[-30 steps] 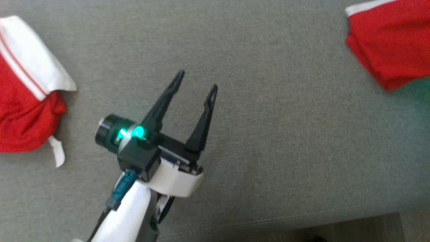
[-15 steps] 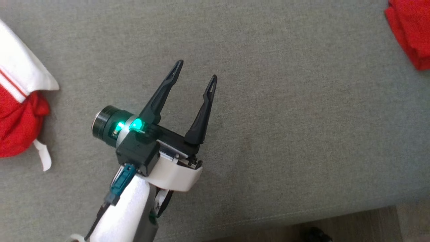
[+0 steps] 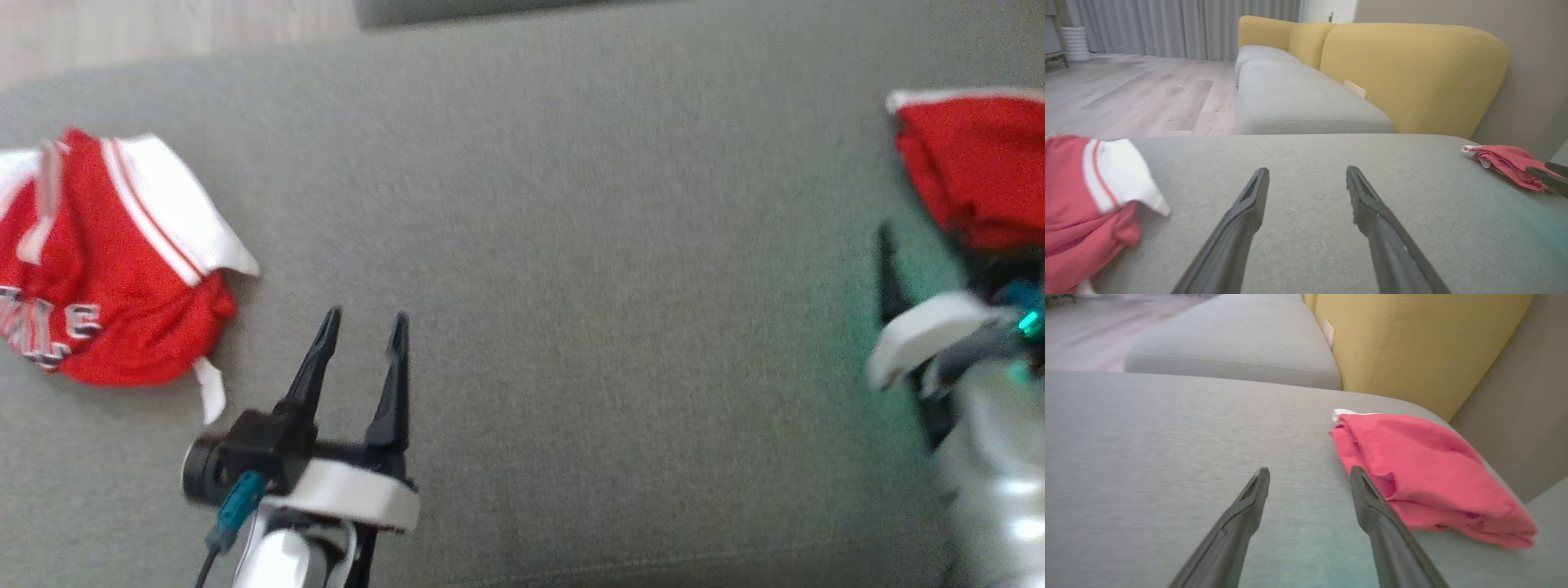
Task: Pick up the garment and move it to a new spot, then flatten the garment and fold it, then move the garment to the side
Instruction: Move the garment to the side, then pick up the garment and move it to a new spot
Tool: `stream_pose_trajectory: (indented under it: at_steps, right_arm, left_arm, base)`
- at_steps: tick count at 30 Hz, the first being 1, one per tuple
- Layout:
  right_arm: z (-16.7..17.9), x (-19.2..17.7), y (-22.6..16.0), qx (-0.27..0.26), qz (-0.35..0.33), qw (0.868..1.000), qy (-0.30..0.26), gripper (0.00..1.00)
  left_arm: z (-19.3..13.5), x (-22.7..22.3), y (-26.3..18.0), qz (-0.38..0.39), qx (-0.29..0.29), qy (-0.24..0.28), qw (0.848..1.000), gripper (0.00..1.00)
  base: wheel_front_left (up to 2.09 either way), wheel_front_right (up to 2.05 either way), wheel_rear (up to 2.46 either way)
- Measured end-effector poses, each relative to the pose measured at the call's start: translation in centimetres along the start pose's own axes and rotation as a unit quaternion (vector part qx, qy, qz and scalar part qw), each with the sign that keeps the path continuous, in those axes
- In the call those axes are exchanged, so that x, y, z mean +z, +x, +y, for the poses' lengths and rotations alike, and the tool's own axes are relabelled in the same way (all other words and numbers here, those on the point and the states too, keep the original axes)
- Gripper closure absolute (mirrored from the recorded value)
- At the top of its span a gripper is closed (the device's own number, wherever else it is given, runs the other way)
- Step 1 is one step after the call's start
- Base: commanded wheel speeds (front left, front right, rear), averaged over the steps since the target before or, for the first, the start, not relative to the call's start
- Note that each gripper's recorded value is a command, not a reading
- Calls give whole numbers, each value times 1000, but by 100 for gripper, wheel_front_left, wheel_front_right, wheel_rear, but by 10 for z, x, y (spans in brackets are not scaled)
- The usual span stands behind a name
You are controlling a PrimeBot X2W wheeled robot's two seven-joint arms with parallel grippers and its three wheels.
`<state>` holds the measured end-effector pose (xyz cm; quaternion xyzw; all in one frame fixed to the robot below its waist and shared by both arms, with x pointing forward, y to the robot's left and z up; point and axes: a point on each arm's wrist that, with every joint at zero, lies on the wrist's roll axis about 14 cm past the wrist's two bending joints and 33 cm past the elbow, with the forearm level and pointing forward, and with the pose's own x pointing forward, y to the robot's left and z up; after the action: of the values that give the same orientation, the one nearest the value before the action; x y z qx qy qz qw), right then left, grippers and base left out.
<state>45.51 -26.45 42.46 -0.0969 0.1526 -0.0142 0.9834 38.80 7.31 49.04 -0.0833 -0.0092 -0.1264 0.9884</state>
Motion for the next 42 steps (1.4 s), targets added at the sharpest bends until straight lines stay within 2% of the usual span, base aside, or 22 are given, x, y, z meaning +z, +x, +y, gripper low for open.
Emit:
stream_pose_trajectory:
  at_steps: [6, 15, 21, 32, 42]
  right_arm:
    - [70, 17, -46, 58, -57, 994, 78, 0]
    - [123, 47, -113, 136, -142, 971, 137, 0]
    - [125, 59, -133, 147, -171, 961, 162, 0]
    - [130, 44, -148, 153, -159, 961, 167, 0]
    - [128, 45, -150, 152, -163, 960, 168, 0]
  left_arm:
    - [28, 10, -44, -6, 62, 12, 998, 0]
    - [63, 26, -95, -32, 135, 37, 990, 0]
    - [65, 28, -118, -37, 140, 51, 988, 0]
    - [65, 26, -129, -35, 138, 60, 988, 0]
    - [66, 22, -130, -28, 139, 61, 988, 0]
  base:
    - [0, 0, 0]
    - [0, 0, 0]
    - [0, 0, 0]
    - [0, 0, 0]
    - [0, 0, 0]
